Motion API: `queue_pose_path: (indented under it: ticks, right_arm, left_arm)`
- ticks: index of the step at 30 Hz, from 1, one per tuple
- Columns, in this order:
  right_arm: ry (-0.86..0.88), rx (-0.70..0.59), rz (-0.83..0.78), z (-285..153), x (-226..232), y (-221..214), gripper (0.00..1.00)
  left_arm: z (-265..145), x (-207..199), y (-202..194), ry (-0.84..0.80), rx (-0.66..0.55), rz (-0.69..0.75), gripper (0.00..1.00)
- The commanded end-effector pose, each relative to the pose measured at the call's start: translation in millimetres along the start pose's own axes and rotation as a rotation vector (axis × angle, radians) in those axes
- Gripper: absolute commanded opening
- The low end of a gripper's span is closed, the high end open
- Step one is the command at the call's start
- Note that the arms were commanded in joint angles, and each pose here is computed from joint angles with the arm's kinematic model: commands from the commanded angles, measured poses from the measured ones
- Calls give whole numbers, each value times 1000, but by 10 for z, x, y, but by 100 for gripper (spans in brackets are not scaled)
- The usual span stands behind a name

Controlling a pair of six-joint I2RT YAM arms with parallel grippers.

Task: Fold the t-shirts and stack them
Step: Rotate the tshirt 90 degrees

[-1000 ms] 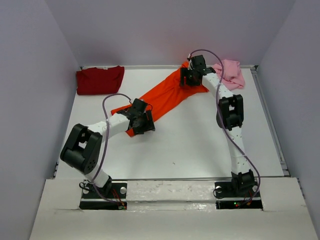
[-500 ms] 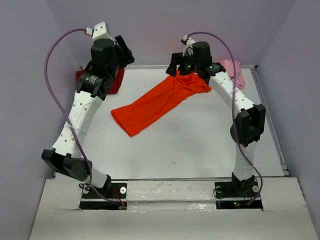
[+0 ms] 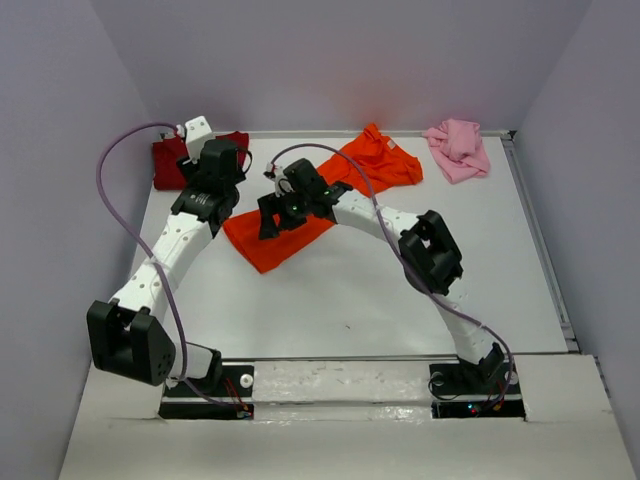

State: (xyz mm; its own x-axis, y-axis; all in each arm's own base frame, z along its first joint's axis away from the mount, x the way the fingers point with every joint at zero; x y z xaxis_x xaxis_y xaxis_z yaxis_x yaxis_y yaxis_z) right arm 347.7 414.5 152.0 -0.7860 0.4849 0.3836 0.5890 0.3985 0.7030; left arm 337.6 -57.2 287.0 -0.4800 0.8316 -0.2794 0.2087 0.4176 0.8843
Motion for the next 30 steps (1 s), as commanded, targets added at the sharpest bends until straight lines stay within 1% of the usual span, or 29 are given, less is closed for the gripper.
queue_pose_path:
  ticks: [1,3,4,5,7,12,16,20,25,27,30]
  right_arm:
    - [78,-108,-52,36,397,344,80]
    - [93,-90,-38,156,407,284,80]
    - [115,-76,-47,240,527,228,80]
    - [122,-69,-48,291,560,200,80]
    - [132,-56,-48,419,588,147,80]
    - [157,-25,-26,675,492,10,80]
    - [155,-18,-34,788,433,-47,81]
    - [150,33,-3,905,347,-269,81]
    - [142,93,44,811,334,-541,80]
    - [129,145,65,675,386,-753,79]
    - [83,170,105,492,383,-974,79]
  left_arm:
    - [-84,-25,418,3,-157,-107,72]
    - [-48,24,443,42,-151,-105,72]
    - [-23,28,438,46,-145,-126,72]
    - [-15,0,435,7,-122,-135,72]
    - [19,19,425,-17,-98,-156,72]
    - [-40,5,463,-54,-93,-161,72]
    - [-124,-5,496,-106,-96,-164,72]
    - [-188,-3,537,-124,-106,-171,73]
    - [-185,-24,531,-139,-96,-164,73]
    - [-186,-40,529,-150,-88,-163,73]
    - [-194,-55,531,-162,-78,-161,73]
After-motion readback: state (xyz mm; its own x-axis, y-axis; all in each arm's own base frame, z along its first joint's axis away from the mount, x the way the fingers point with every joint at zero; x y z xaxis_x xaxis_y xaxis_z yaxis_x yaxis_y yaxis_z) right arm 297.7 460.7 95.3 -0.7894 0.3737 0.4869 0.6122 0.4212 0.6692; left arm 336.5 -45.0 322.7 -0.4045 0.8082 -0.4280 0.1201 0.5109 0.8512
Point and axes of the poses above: each gripper's point midway between its finger pads, its own z axis out along the fingers, its own x axis along the line the jaws close on, y = z × x, the point moved 8 cm from there along -z, back along the fingers, and after that the axes turned 10 degrees about -z, right-handed, at the moved point
